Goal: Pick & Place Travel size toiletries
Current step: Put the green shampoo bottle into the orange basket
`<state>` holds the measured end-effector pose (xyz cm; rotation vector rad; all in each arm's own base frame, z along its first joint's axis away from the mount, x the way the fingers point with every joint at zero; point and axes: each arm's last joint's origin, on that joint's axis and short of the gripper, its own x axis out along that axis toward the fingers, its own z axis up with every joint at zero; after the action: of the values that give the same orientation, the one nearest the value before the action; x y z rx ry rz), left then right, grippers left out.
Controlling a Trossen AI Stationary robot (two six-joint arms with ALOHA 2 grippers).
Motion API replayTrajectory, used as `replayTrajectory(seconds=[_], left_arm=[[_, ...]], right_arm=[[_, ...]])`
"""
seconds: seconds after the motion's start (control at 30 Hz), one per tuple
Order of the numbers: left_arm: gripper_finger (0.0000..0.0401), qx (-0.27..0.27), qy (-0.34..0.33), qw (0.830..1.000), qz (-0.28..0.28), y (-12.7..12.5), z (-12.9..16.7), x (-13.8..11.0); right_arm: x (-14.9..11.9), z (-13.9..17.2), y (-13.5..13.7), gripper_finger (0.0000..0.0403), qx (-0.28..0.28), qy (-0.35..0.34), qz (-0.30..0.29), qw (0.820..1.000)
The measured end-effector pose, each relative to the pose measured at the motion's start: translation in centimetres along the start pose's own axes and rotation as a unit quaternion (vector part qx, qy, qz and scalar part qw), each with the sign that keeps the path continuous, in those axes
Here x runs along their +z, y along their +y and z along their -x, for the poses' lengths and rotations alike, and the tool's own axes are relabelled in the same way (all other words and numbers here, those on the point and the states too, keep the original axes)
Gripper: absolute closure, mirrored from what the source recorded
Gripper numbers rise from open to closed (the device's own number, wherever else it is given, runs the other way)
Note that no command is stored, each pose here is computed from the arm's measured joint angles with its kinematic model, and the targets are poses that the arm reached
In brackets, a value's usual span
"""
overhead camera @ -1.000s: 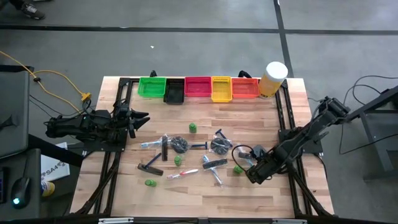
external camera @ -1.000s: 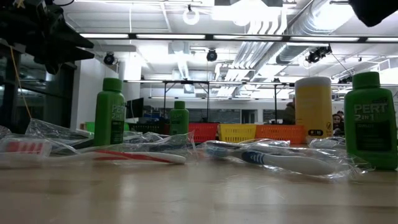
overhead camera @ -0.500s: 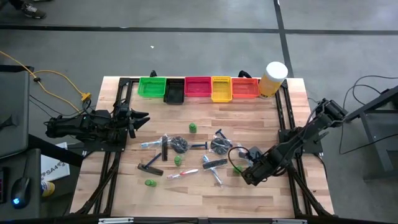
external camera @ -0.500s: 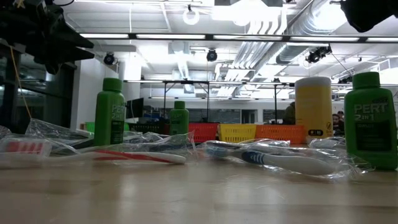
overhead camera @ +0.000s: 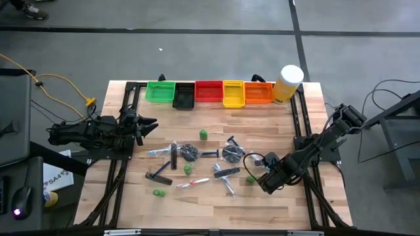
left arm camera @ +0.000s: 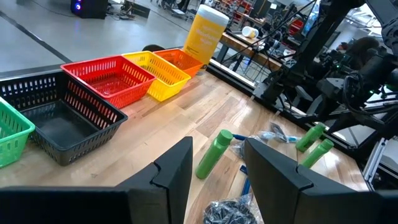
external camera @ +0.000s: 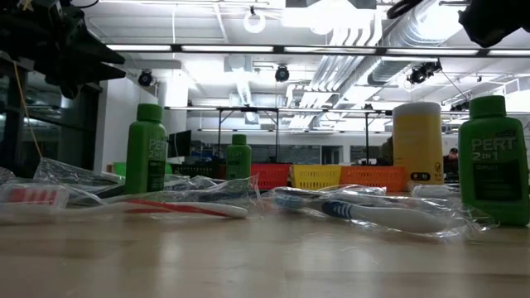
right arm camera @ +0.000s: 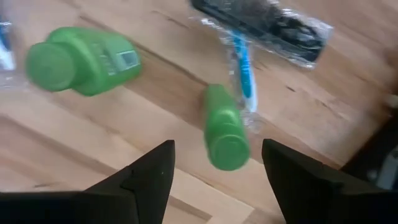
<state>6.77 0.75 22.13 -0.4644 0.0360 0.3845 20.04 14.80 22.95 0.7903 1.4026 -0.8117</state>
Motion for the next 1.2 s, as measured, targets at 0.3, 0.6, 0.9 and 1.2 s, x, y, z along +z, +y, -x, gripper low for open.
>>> replayTrajectory(seconds=[0.3, 0.6, 0.9, 1.2], left_arm=[[0.0254, 0.0, 0.0, 1.0, 0.0, 0.0, 0.0, 0.0], [0.0254, 0.0, 0.0, 1.0, 0.0, 0.0, 0.0, 0.0], [0.0254, 0.0, 0.0, 1.0, 0.0, 0.0, 0.0, 0.0], [0.0254, 0.0, 0.0, 1.0, 0.0, 0.0, 0.0, 0.0]], right_arm=[[0.0, 0.0, -0.2, 0.0168, -0.012, -0.002, -0.002, 1.0], [-0.2, -1.4, -0.6, 0.0173, -0.013, 0.004, 0.004, 1.0], [-0.2, -2.0, -0.9, 0.0202, -0.021, -0.004, 0.017, 1.0], [-0.2, -2.0, -0.9, 0.0258, -0.021, -0.004, 0.018, 1.0]])
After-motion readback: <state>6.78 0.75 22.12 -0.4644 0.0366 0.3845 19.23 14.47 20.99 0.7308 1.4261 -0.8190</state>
